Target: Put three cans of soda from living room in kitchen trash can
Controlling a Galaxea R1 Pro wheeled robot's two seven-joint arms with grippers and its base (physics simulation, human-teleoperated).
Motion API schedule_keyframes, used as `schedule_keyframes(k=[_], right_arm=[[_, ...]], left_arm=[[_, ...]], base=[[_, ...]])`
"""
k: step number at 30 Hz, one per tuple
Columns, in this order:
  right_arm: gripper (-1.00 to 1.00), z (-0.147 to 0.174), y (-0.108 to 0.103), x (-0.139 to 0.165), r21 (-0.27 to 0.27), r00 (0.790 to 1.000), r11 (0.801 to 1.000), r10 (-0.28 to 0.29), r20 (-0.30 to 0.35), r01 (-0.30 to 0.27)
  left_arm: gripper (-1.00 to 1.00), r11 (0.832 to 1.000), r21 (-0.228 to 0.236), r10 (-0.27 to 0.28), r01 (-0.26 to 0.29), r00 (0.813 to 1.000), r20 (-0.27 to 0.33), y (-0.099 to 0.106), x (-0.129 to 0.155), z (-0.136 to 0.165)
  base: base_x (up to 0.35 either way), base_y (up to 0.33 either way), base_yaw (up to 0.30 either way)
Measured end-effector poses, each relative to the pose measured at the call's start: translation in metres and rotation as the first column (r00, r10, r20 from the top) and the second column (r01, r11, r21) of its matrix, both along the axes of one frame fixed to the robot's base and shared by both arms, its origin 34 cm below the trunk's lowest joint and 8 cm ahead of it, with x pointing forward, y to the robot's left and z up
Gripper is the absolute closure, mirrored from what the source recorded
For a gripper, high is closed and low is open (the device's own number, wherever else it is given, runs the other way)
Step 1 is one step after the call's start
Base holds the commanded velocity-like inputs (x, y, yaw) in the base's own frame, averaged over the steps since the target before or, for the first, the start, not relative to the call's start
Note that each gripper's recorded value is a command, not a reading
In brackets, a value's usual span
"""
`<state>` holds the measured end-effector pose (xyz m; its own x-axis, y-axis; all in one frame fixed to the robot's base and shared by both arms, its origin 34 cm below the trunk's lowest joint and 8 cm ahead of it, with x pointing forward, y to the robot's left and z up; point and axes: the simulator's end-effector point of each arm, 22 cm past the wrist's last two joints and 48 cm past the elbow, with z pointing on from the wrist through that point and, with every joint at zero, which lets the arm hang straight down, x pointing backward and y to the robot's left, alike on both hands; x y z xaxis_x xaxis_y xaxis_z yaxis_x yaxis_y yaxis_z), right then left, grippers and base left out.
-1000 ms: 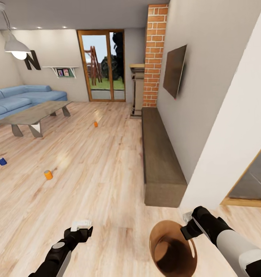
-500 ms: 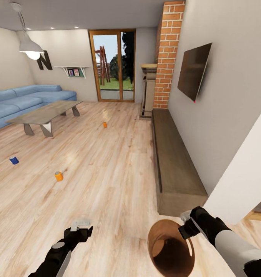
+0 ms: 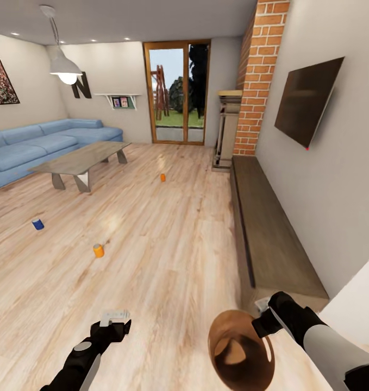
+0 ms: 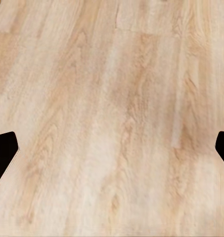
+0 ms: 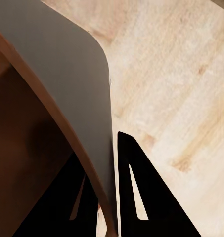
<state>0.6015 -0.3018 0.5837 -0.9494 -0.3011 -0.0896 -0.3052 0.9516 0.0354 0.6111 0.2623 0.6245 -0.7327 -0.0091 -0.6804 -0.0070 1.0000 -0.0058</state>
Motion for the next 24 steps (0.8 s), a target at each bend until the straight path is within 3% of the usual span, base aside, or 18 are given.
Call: schedule_keyframes(k=[16,24], right_arm=[[1.00,0.0004,0.0033,0.0009,0.016,1.000,1.000,-0.003,0.003,0.003],[1.00,0.0001,0.0056,0.0012,0.014,1.000,1.000,-0.002,0.005,0.002]], left_arm=[[-1.00,1.000,0.000,0.000,0.000,1.000,0.001,-0.0001,0.0003,0.0003],[-1.00,1.000,0.000,-0.001,0.001,1.000,0.004,-0.0005,0.0012,0.0015]], base=[[0.208,0.136,0.002],[0.040,0.014,0.000]])
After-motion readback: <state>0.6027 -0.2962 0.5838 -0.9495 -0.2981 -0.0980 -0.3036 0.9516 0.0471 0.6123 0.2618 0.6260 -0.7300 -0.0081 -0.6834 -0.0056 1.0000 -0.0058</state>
